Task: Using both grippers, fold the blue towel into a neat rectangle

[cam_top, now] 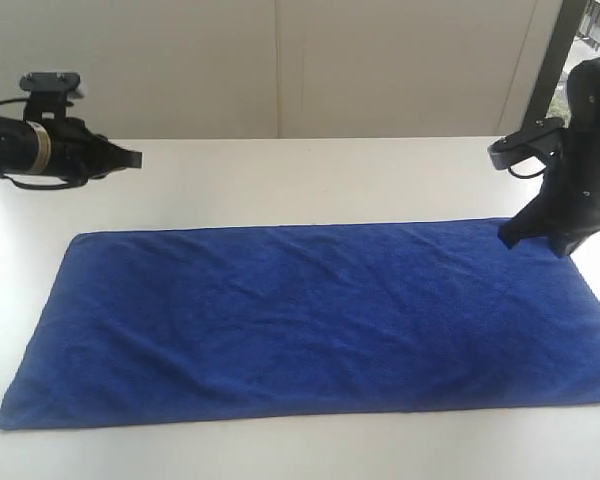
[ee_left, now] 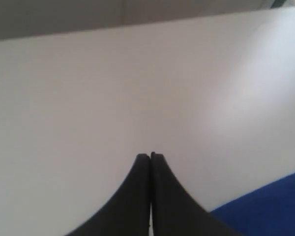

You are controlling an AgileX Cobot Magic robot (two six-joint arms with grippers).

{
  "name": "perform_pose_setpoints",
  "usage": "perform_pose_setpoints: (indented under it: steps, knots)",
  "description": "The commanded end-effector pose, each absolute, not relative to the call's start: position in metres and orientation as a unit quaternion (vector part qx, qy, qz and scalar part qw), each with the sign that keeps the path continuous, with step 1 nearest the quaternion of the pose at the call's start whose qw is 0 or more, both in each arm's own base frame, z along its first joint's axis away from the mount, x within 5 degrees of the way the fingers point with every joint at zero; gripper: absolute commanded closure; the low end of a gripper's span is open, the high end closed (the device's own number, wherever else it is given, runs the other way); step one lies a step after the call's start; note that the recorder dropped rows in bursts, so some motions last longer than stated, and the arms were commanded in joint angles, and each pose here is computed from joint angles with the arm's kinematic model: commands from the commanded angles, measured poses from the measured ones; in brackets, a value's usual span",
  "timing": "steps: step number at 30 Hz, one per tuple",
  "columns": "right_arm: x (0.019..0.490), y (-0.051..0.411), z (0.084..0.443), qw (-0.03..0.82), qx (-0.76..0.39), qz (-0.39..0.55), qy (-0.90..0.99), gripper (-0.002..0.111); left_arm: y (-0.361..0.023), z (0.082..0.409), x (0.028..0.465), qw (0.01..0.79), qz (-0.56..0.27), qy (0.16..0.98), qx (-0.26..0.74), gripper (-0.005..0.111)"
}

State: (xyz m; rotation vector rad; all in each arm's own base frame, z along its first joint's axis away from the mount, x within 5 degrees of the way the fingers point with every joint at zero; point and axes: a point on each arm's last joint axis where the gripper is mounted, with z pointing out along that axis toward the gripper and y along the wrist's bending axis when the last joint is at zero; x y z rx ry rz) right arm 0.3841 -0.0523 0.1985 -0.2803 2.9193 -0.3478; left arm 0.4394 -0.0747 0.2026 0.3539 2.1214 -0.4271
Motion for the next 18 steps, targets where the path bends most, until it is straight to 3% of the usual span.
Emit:
perform_pose_setpoints:
  steps: [1, 6, 12, 18]
  knots:
    - [0.350, -0.048, 0.199, 0.075, -0.080, -0.108, 0.988, 0.108, -0.080, 0.237, 0.411, 0.466, -0.216, 0.842, 0.168, 0.107]
    - [0.323, -0.040, 0.163, 0.084, -0.083, -0.093, 0.989, 0.108, -0.071, 0.229, 0.375, 0.446, -0.189, 0.863, 0.144, 0.107]
    - [0.312, -0.034, 0.142, 0.084, -0.096, -0.086, 0.988, 0.108, -0.055, 0.223, 0.328, 0.438, -0.128, 0.880, 0.133, 0.107]
    - [0.302, -0.034, 0.123, 0.052, -0.100, -0.080, 0.990, 0.108, -0.050, 0.229, 0.295, 0.444, -0.116, 0.879, 0.131, 0.107]
